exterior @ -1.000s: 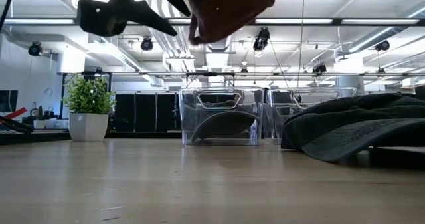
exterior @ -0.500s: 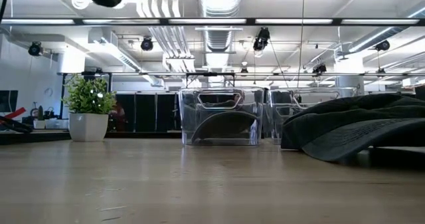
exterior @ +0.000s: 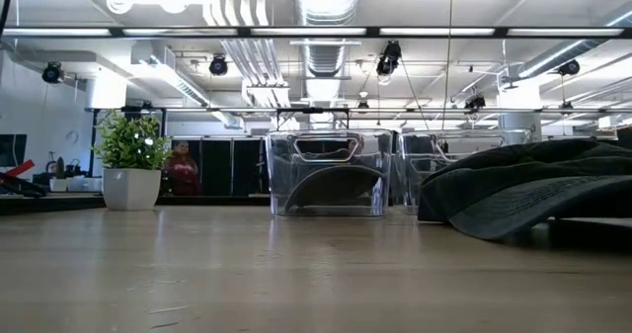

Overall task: Pick & Place hat
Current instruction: Put the red cap into the right transparent bin

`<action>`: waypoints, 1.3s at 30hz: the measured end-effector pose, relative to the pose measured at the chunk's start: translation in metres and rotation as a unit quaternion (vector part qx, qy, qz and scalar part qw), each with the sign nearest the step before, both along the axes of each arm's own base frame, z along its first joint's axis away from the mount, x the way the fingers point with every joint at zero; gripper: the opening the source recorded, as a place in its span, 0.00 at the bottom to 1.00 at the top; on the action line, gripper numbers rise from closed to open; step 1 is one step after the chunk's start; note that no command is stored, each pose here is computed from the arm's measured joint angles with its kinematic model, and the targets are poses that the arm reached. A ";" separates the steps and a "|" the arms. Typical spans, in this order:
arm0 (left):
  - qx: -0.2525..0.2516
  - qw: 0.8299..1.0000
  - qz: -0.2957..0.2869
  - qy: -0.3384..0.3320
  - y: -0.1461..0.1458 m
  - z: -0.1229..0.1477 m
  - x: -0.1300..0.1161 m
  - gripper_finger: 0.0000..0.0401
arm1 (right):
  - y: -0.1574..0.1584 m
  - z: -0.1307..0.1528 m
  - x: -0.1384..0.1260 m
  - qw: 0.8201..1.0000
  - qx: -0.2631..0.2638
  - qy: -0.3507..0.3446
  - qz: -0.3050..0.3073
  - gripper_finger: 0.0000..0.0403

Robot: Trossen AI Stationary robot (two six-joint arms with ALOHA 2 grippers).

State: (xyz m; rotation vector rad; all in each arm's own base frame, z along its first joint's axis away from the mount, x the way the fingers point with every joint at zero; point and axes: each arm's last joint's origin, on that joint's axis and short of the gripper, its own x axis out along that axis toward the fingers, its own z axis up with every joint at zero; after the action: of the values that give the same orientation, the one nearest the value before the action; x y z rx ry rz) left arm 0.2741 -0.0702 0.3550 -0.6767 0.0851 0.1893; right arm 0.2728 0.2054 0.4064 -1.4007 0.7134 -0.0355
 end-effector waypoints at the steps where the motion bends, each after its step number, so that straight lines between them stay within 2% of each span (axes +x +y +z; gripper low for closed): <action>1: -0.008 1.000 -0.010 0.005 -0.002 -0.003 0.003 0.38 | -0.001 0.000 0.002 1.000 -0.014 -0.008 -0.007 0.03; 3: -0.022 0.999 -0.025 0.018 -0.006 -0.011 0.010 0.38 | -0.002 -0.004 0.006 0.999 -0.037 -0.007 -0.011 0.03; 8: -0.041 0.997 -0.062 0.002 -0.016 -0.022 0.028 0.38 | 0.001 -0.017 0.015 0.999 -0.031 0.014 0.017 0.03; 12: -0.036 0.996 -0.076 -0.026 -0.019 -0.020 0.032 0.38 | 0.004 -0.033 0.017 0.998 -0.055 0.037 0.021 0.03; 16: -0.045 0.994 -0.101 -0.018 -0.022 -0.024 0.036 0.38 | 0.001 -0.042 0.021 0.998 -0.050 0.046 0.016 0.03; 20: -0.050 0.993 -0.108 0.005 -0.029 -0.037 0.045 0.38 | -0.005 -0.046 0.032 0.999 -0.019 0.044 0.019 0.03; 25: -0.052 0.991 -0.112 0.059 -0.033 -0.052 0.054 0.38 | -0.010 -0.050 0.039 0.997 -0.008 0.059 0.038 0.03; 28: -0.045 0.989 -0.109 0.094 -0.032 -0.057 0.052 0.38 | -0.011 -0.056 0.040 0.997 -0.013 0.065 0.036 0.03; 33: -0.042 0.987 -0.112 0.104 -0.030 -0.055 0.048 0.38 | -0.013 -0.058 0.039 0.997 -0.031 0.066 0.018 0.03; 37: -0.037 0.981 -0.116 0.150 -0.029 -0.063 0.043 0.38 | -0.014 -0.056 0.037 0.997 -0.053 0.054 0.001 0.03; 39: -0.040 0.982 -0.116 0.144 -0.029 -0.060 0.041 0.38 | -0.013 -0.055 0.037 0.998 -0.047 0.048 0.001 0.03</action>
State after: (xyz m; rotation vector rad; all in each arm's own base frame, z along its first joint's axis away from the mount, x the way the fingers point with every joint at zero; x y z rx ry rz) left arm 0.3156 -0.0990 0.2950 -0.7102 0.4500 0.0589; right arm 0.3099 0.1922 0.3516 -1.5001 0.7982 -0.0011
